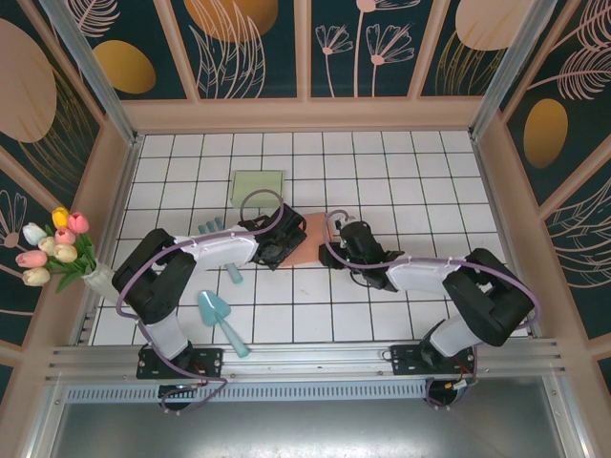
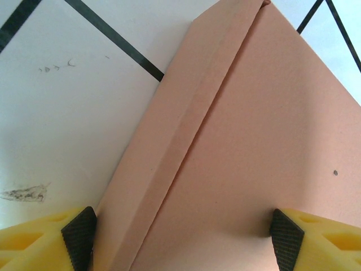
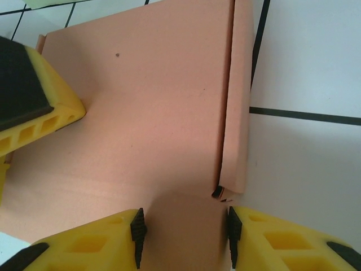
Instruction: Fold the paper box
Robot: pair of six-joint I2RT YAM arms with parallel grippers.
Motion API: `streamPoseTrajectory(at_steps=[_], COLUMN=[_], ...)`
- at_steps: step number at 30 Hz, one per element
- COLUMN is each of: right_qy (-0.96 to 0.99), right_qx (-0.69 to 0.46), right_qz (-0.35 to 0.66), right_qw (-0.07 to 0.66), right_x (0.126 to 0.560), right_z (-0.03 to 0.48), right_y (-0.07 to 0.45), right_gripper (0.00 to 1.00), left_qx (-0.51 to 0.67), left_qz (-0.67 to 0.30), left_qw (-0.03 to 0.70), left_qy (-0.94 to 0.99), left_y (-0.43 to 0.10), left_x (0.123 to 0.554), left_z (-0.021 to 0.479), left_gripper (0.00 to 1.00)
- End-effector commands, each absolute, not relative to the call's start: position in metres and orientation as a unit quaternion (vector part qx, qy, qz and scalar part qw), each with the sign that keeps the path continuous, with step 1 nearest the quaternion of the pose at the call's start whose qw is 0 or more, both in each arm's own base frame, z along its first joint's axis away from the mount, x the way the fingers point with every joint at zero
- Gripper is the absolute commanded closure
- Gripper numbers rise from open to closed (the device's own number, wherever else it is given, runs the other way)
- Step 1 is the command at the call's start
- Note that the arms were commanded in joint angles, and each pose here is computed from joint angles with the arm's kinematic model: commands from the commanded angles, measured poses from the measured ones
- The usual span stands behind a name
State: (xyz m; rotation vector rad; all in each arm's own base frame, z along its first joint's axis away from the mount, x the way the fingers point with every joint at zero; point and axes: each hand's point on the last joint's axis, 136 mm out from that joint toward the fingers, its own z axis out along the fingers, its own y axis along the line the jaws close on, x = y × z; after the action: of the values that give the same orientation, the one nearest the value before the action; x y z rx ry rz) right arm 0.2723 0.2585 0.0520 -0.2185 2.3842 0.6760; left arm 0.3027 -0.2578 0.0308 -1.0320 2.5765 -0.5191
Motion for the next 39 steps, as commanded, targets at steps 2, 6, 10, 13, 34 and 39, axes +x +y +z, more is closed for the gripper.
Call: streamPoseTrajectory(at_steps=[2,6,10,13,34,39], right_qy=[0.903,0.906,0.908,0.908,0.909,0.91], right_qx=[-0.097,-0.094,-0.09,-0.09,-0.085,-0.086], right_qz=[0.283,0.269,0.26,0.259,0.235,0.222], right_qw=[0.308,0.312,0.315,0.316,0.334,0.34], right_x=[0.255,0.254,0.254,0.254,0.258,0.261], right_z=[0.057,0.052,0.047,0.045,0.025,0.017], right_y=[0.268,0.261,0.257,0.256,0.247,0.243], right_gripper=[0.57,0.59,0.59,0.61,0.69,0.7], left_qx=[-0.364,-0.366,-0.366,-0.367,-0.365,-0.365], left_qz=[-0.076,-0.074,-0.073,-0.073,-0.07,-0.07], left_qw=[0.105,0.105,0.105,0.104,0.101,0.102], left_qy=[0.922,0.922,0.922,0.922,0.923,0.923], left_y=[-0.22,-0.218,-0.217,-0.217,-0.215,-0.214], left_x=[0.268,0.267,0.267,0.267,0.265,0.265], left_z=[-0.019,-0.019,-0.02,-0.02,-0.025,-0.025], left_gripper=[0.19,0.19,0.19,0.19,0.19,0.19])
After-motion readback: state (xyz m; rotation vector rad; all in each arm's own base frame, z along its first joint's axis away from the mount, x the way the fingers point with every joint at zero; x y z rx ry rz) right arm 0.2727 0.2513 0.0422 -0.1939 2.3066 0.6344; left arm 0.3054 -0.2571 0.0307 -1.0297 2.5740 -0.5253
